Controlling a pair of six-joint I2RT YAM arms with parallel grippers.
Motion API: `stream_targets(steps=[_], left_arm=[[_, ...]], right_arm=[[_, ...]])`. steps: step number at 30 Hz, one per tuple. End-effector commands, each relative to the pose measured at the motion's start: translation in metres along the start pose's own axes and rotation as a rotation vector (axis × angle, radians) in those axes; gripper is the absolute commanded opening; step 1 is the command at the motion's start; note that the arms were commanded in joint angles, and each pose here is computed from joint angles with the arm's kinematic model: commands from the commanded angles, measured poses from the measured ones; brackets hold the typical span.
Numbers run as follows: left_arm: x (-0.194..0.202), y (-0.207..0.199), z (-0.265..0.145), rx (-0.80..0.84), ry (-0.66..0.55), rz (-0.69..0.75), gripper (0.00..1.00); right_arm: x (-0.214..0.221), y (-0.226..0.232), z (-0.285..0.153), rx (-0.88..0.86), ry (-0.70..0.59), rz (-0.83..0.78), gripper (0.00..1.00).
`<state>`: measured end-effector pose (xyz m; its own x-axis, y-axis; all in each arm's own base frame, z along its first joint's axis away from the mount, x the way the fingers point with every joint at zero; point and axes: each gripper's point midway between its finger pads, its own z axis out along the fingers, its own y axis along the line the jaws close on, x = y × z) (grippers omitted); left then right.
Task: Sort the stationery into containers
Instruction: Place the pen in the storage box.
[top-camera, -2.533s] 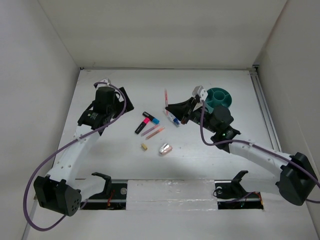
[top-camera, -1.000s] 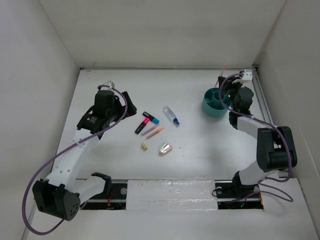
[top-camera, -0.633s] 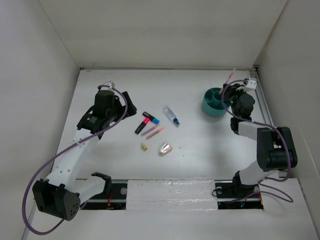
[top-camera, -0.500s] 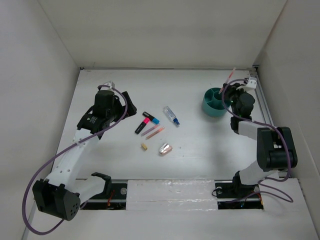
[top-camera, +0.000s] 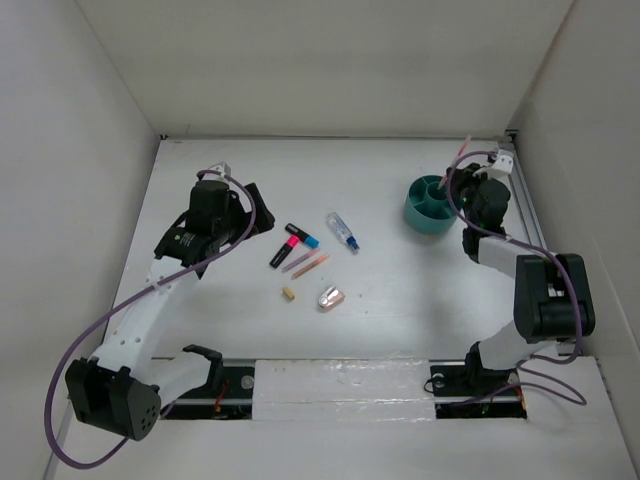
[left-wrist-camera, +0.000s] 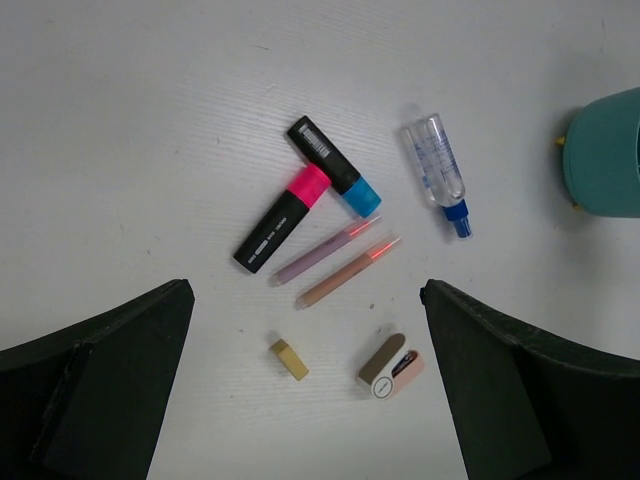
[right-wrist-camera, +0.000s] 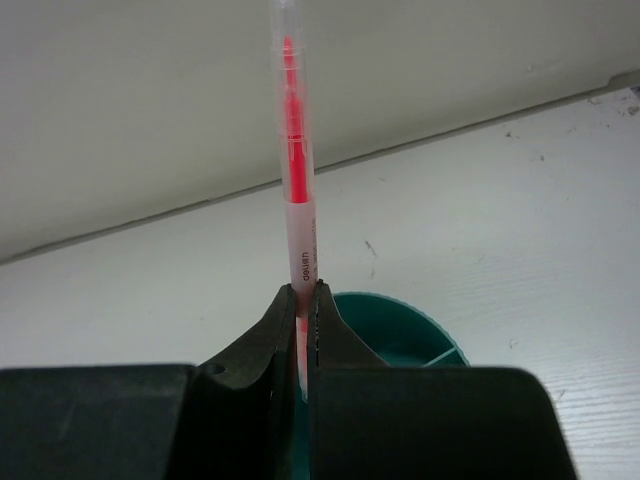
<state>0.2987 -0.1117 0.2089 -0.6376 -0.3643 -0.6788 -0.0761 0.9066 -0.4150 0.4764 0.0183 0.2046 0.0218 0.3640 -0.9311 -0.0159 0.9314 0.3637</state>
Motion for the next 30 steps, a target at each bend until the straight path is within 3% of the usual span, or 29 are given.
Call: stream_targets(steps=[1,10,21,30], left_arm=[[-0.001,-0.003,0.002,0.019,-0.005,0.013,0.99],[-0.003,-0.004,0.000,0.024,-0.013,0.013,0.99],[-0.004,-0.006,0.000,0.037,-0.016,0.013,0.99],[-0.004,-0.006,0.000,0.037,-0.016,0.013,0.99]], right_arm=[[-0.018,0.006,0.003,-0.003,-0.011,0.013,0.00],[-0.017,0.001,-0.002,0.025,0.017,-0.076,0.00],[-0.011,0.027,0.002,-0.177,0.094,-0.178,0.00],[0.001,0.014,0.003,-0.105,0.183,-0.178,0.00]])
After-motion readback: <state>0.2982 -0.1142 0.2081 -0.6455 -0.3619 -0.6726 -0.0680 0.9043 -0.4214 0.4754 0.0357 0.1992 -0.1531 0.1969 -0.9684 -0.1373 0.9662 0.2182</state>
